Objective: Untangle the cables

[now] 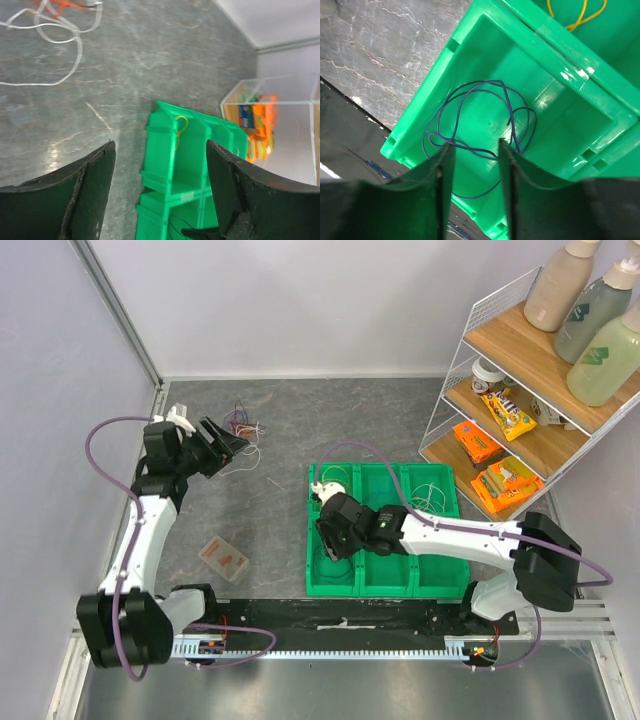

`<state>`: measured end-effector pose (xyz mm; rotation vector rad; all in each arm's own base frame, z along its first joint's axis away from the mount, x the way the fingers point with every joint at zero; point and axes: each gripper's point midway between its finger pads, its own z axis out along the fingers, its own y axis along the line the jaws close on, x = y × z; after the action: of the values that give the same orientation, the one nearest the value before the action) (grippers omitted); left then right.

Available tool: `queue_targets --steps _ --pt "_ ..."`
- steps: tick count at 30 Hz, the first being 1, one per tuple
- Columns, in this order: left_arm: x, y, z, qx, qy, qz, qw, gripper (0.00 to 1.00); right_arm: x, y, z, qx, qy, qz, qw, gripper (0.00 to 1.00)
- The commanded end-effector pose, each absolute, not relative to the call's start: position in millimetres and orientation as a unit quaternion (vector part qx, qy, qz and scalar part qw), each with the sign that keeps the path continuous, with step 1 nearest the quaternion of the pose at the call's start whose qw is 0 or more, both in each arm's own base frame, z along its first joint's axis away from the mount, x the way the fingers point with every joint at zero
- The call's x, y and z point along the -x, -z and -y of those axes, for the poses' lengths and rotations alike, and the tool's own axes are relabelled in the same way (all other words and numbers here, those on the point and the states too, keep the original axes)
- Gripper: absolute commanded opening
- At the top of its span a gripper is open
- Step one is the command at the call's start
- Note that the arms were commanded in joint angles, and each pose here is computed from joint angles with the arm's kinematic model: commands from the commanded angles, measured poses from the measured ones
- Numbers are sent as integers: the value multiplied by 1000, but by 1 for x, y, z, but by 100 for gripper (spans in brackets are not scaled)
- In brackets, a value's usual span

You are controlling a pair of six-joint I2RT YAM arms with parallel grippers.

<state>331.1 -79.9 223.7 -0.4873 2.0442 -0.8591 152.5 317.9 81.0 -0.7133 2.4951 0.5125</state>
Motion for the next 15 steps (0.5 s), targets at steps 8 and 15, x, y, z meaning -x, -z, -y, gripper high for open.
queue_targets --steps 8,15 --pt "-431 -144 46 251 282 -870 317 55 -160 -162 -308 261 -227 -871 348 69" --pt "-441 -87 36 228 215 -915 256 41 -162 -186 -294 243 -245 -854 388 73"
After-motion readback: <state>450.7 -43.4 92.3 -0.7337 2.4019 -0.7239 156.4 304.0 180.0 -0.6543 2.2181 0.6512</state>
